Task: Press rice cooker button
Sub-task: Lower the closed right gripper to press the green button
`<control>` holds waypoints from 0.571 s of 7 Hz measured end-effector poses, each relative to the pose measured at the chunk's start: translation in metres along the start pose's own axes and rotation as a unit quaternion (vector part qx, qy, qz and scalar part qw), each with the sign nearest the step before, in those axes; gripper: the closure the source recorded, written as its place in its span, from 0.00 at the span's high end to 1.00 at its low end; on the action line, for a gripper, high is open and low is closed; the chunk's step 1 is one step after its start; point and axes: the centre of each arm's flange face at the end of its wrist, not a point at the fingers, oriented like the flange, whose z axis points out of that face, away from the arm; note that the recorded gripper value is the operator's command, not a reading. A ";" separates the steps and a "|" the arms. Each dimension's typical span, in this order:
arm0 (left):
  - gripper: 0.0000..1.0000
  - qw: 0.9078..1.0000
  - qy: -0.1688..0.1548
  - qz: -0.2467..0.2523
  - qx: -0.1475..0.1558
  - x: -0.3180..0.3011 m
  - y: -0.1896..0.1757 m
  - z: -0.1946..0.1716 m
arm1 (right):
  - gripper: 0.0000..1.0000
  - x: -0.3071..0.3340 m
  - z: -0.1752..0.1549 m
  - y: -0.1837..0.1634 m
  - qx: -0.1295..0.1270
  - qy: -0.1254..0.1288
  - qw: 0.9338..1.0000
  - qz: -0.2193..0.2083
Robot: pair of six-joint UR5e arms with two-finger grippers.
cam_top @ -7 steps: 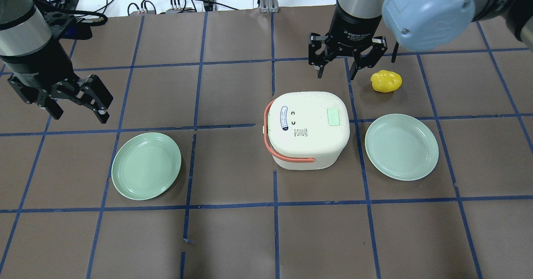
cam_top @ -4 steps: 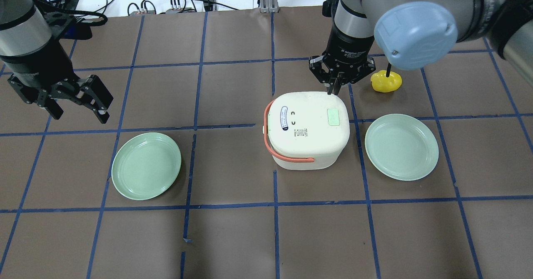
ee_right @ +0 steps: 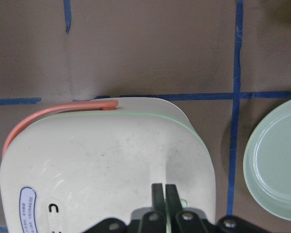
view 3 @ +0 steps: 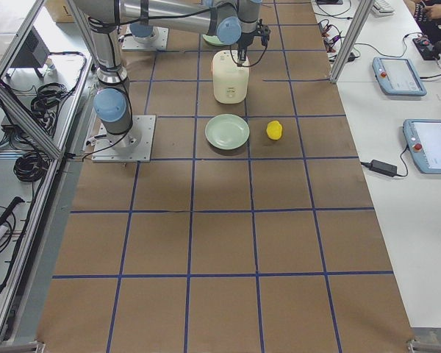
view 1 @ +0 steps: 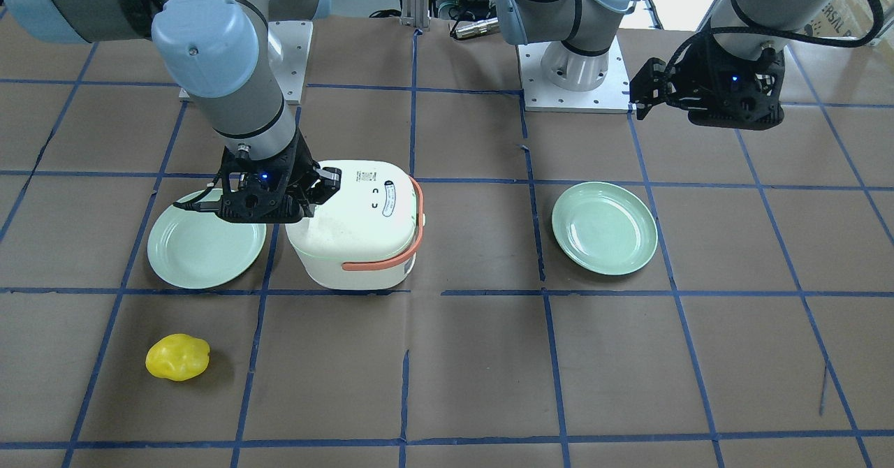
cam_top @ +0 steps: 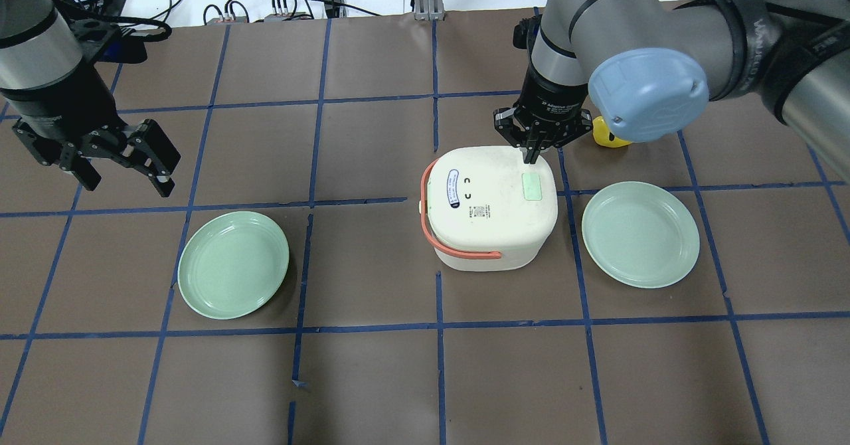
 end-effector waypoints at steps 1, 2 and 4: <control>1.00 1.000 0.000 0.000 0.000 0.000 0.000 0.000 | 0.14 0.000 0.002 0.000 -0.003 0.000 1.000 0.001; 1.00 1.000 0.000 0.000 0.000 0.000 0.000 0.000 | 0.14 0.001 0.004 0.002 -0.009 0.002 1.000 0.002; 1.00 1.000 0.000 0.000 0.000 0.000 0.000 0.000 | 0.14 0.004 0.017 0.011 -0.022 0.006 1.000 0.006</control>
